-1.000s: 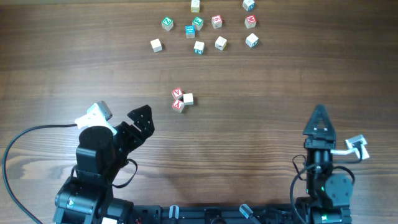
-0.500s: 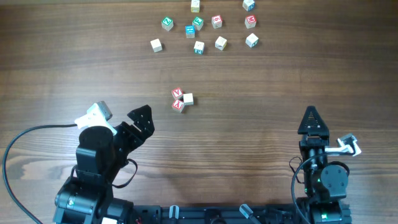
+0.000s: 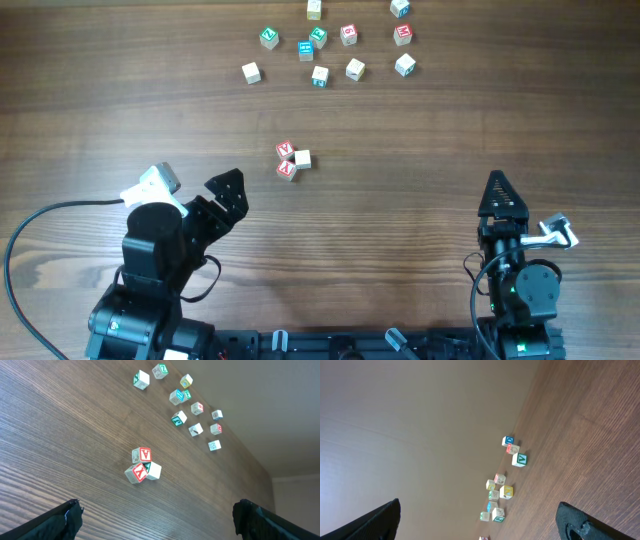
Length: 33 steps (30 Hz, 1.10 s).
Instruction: Form a circle
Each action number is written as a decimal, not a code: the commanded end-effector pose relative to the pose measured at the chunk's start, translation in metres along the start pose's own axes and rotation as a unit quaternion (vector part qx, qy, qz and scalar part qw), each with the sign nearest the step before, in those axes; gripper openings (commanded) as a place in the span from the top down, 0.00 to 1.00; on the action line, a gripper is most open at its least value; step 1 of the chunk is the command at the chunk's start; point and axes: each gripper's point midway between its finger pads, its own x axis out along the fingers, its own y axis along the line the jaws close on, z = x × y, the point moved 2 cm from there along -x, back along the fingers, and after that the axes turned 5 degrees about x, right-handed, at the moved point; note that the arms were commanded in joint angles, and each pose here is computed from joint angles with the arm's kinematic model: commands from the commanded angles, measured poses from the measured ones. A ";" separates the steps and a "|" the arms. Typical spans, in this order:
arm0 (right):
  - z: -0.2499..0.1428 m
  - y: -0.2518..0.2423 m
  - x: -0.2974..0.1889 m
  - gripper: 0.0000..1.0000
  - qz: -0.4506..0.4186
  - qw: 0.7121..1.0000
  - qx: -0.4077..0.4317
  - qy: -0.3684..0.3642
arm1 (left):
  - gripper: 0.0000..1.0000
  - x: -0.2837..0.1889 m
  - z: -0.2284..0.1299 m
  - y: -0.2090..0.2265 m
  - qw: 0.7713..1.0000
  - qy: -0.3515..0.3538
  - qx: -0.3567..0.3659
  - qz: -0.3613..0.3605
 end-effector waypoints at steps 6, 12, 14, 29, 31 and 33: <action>-0.001 -0.001 0.000 0.00 -0.003 1.000 0.003 0.005 | 0.00 -0.001 0.001 0.000 1.000 -0.005 0.011 0.001; -0.001 -0.002 0.000 0.00 -0.003 1.000 0.001 0.005 | 0.00 -0.001 0.001 0.000 1.000 -0.005 0.011 0.001; 0.002 -0.002 0.001 0.00 -0.006 1.000 0.002 -0.007 | 0.00 -0.001 0.001 0.000 1.000 -0.005 0.011 0.001; 0.005 0.009 -0.003 0.00 0.016 0.891 -0.454 -0.020 | 0.00 -0.001 0.001 0.000 1.000 -0.005 0.011 0.001; 0.004 0.010 -0.003 0.00 0.018 0.891 -0.453 -0.018 | 0.00 -0.001 0.001 0.000 1.000 -0.005 0.011 0.001; 0.004 0.010 -0.003 0.00 0.018 0.893 -0.449 -0.017 | 0.00 -0.001 0.001 0.000 1.000 -0.005 0.011 0.001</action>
